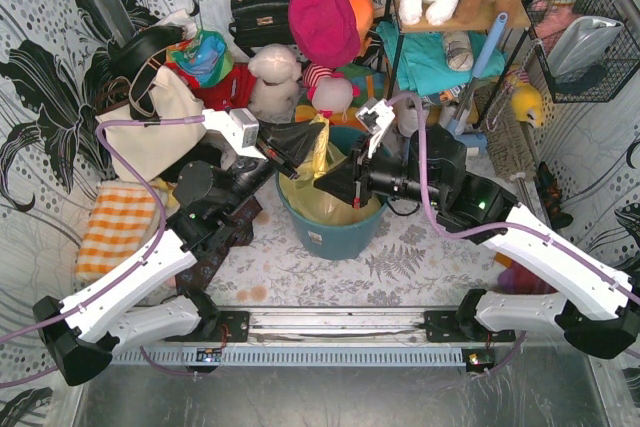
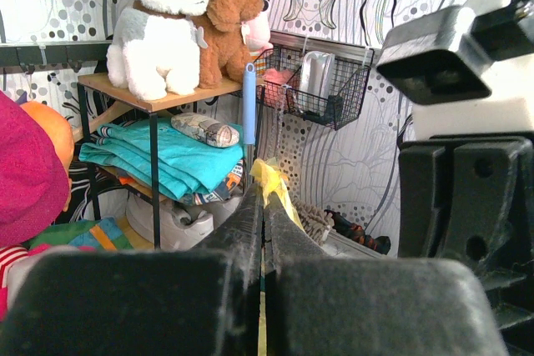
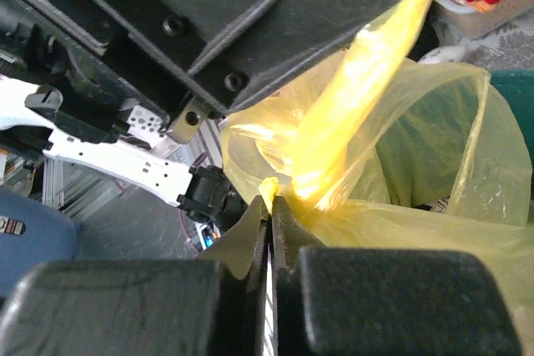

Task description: Tie the trash bag

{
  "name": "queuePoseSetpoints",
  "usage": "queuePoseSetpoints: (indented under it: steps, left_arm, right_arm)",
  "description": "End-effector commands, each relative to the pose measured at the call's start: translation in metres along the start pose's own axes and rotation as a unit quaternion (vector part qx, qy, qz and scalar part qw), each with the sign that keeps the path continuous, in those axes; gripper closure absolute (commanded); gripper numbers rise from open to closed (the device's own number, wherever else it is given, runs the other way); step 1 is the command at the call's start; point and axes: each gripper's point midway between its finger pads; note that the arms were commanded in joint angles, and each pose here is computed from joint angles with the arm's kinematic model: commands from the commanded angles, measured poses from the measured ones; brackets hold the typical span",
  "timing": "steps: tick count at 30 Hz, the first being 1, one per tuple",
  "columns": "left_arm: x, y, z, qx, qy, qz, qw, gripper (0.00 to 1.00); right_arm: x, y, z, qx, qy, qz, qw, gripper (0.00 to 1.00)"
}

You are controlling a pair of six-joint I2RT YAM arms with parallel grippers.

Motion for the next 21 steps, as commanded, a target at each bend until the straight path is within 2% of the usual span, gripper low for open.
queuePoseSetpoints:
  steps: [1,11,21]
  left_arm:
    - [0.018,-0.004,-0.002,-0.007,-0.027,-0.010,1.000,1.00]
    - [0.016,-0.012,-0.002,-0.029,-0.019,-0.005,0.999,1.00]
    - [0.017,-0.016,-0.002,-0.038,-0.017,-0.007,0.999,1.00]
  right_arm:
    - [0.007,-0.006,0.000,-0.036,-0.003,-0.034,0.999,1.00]
    - [0.012,-0.041,-0.006,-0.134,-0.022,-0.050,0.989,1.00]
    - [0.012,-0.041,-0.021,-0.139,-0.025,-0.053,0.989,1.00]
Point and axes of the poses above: each gripper's point midway between its finger pads, its own z axis back along the fingers, its own y axis along the line the jaws close on, x = y × z, and after that the axes turned 13 degrees about z, right-handed
